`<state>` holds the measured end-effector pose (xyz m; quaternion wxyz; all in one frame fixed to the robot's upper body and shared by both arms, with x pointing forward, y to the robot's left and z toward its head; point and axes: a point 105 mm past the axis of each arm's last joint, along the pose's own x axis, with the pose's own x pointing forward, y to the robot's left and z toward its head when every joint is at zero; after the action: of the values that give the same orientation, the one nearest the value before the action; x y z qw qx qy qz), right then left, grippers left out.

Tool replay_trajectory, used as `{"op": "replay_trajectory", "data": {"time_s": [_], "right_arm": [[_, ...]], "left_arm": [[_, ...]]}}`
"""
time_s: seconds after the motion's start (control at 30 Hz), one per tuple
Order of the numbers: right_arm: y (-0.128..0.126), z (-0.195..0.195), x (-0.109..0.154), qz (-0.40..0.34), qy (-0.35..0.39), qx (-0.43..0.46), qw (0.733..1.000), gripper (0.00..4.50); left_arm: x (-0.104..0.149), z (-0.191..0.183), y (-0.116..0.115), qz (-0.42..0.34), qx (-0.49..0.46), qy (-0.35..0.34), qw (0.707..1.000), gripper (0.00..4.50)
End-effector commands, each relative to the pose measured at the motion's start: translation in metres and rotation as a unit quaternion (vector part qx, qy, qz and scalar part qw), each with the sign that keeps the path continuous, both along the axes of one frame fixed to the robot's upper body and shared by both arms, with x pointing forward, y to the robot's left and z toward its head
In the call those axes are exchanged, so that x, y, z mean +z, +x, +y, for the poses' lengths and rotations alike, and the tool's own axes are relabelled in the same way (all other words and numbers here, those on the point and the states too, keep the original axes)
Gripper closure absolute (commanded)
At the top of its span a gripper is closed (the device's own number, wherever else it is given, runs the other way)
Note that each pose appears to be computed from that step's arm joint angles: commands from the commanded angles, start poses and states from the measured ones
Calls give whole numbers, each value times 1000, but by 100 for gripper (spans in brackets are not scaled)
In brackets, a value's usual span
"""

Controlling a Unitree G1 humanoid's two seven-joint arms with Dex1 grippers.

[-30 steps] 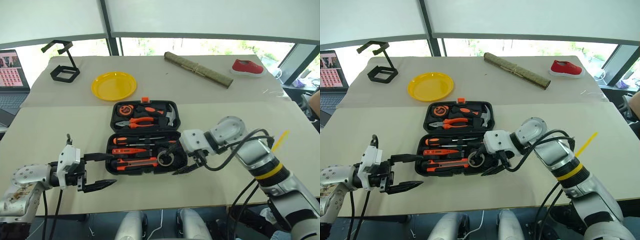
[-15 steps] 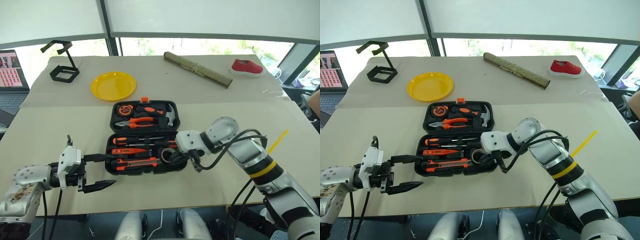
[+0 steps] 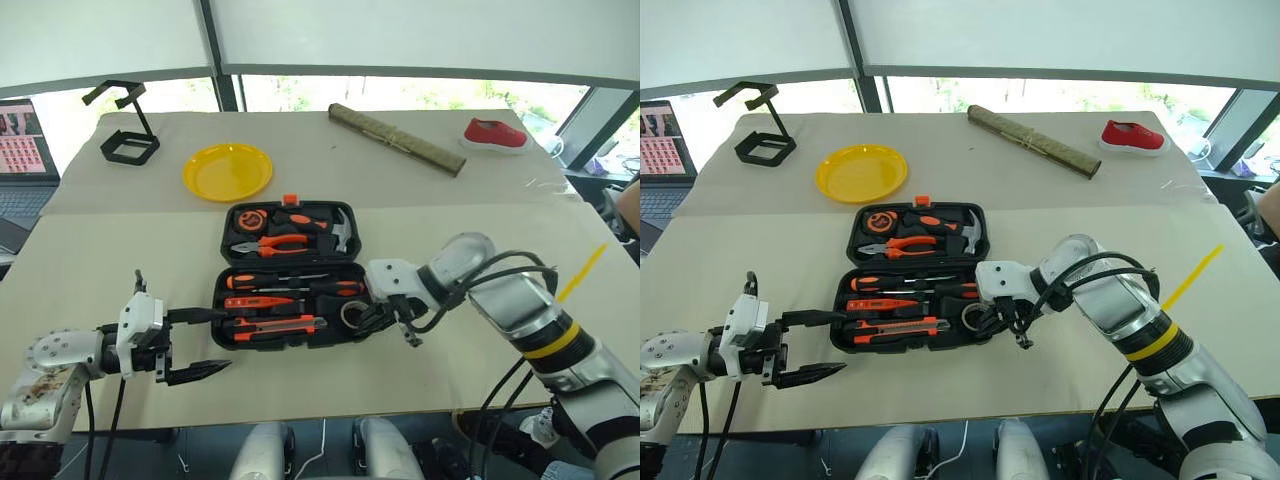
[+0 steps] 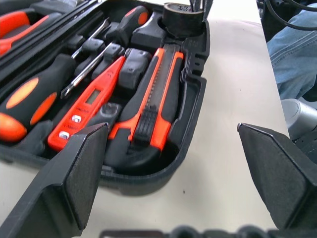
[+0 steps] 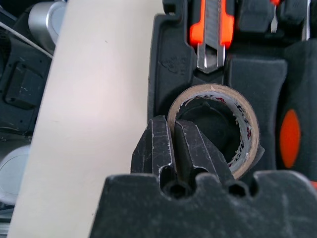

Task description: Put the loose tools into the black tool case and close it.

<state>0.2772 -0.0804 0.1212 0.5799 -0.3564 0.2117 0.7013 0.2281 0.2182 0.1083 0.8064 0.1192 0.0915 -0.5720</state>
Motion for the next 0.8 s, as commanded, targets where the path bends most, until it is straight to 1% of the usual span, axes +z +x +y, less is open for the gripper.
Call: {"op": "replay_trajectory", "data": {"time_s": [0.03,0.07,0.1,0.17,0.2,0.23,0.27,0.3,0.33,0.37,0.4,0.43,0.47,0.5,0.53,0.57,0.6,0.63,0.67,0.7,0.73,0.77,0.8], "right_arm": [[-3,-10,-3,7,-26,6,1000,411],[-4,-11,-4,10,-30,10,999,370],[-5,-11,-5,13,-33,14,999,351],[-4,-9,-2,11,-23,13,1000,289],[-4,-8,1,11,-16,15,1000,248],[-5,-8,4,11,-12,17,1000,221],[-6,-6,10,14,6,18,1000,189],[-11,-6,18,29,24,27,999,147],[-17,-6,26,48,45,41,997,119],[-22,-5,35,64,75,51,994,91],[-23,-8,46,79,113,44,990,50],[-23,-11,53,84,139,38,986,50],[-15,-17,56,76,159,13,984,50],[1,-27,58,53,190,-37,980,45],[12,-34,59,37,209,-71,975,43],[22,-42,57,27,218,-104,970,43],[30,-49,54,7,219,-125,968,71],[40,-57,49,-19,218,-150,964,95],[49,-66,39,-44,206,-177,961,121],[59,-73,30,-70,199,-201,957,150],[66,-76,24,-88,196,-219,952,182],[70,-77,20,-98,196,-227,949,206],[73,-77,18,-104,198,-230,947,245]], "left_arm": [[3,1,0,-14,-5,3,1000,0],[2,2,-1,-14,-3,4,1000,0],[2,3,-1,-15,-1,5,1000,0],[4,4,1,-17,7,2,1000,0],[6,4,1,-18,10,0,1000,0],[7,4,2,-18,12,-2,1000,0],[9,5,2,-20,17,-5,1000,0],[11,6,3,-22,24,-9,999,0],[13,8,4,-23,32,-13,999,0],[15,11,5,-24,45,-16,999,0],[16,18,8,-22,69,-19,997,0],[17,24,9,-22,88,-22,996,0],[19,31,15,-25,122,-30,992,0],[23,43,27,-39,173,-37,983,27],[25,50,34,-48,207,-42,976,54],[27,56,41,-53,237,-46,969,68],[27,59,46,-51,256,-49,964,109],[27,62,52,-51,273,-50,959,141],[26,61,61,-47,293,-55,953,186],[24,59,70,-44,312,-54,948,219],[22,56,78,-43,322,-52,944,255],[20,54,83,-41,328,-50,943,281],[20,53,86,-41,330,-48,942,324]]}}
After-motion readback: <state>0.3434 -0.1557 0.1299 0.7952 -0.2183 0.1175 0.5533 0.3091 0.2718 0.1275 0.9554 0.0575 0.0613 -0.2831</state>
